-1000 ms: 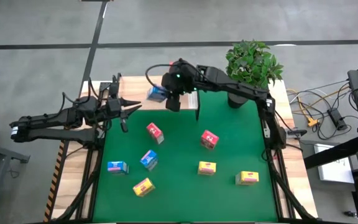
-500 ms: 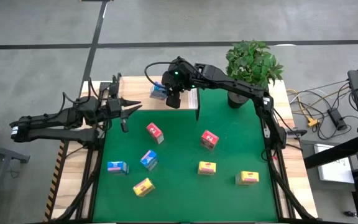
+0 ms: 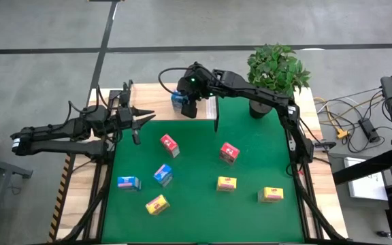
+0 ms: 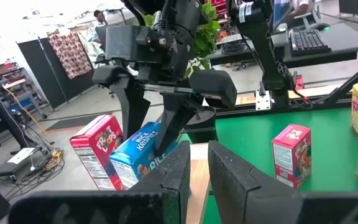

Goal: Stack cereal on shelf
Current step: Put the right blue cereal on the shelf, then adjust the blue cereal on the shelf

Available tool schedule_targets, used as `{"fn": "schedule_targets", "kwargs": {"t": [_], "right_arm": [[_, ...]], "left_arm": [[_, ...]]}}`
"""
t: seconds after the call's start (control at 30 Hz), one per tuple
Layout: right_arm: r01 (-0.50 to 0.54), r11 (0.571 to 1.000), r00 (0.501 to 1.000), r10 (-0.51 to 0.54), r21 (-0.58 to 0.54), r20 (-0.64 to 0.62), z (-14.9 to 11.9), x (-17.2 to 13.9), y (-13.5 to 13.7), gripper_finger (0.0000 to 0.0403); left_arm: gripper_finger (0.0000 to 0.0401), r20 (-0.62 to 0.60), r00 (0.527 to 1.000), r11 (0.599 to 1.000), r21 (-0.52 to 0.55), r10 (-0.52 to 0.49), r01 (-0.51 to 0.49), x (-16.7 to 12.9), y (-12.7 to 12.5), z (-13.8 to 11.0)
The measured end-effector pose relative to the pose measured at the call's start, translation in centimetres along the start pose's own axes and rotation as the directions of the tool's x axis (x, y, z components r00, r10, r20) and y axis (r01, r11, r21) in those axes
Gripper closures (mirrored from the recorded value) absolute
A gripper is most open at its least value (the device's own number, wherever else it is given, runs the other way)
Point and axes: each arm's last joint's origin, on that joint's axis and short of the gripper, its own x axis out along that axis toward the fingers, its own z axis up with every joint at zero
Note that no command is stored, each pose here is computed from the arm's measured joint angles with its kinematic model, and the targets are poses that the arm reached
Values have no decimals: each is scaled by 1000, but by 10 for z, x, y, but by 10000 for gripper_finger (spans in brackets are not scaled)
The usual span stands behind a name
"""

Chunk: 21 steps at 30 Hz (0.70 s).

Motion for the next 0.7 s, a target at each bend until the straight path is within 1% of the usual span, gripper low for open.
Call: {"fn": "schedule_targets", "kwargs": {"t": [0.2, 0.37, 0.47, 0.57, 0.7], "right_arm": [[10, 999, 997, -13, 34, 71, 14, -20, -2, 193], [10, 1000, 993, -13, 29, 121, 21, -40, 1, 193], [-1, 1000, 992, -1, 18, 127, 24, -56, 7, 199], [-19, 1000, 996, 19, -5, 85, 21, -66, 13, 222], [-49, 998, 998, 48, -25, -32, 10, -67, 19, 273]], "left_arm": [[360, 0, 1000, 1000, 1, 0, 0, 0, 0, 0], [360, 0, 1000, 1000, 1, 0, 0, 0, 0, 0], [360, -1, 1000, 1000, 1, 0, 0, 0, 0, 0], [360, -2, 1000, 1000, 1, -1, 1, 0, 0, 0], [360, -8, 1000, 1000, 3, -2, 2, 0, 0, -1]]}}
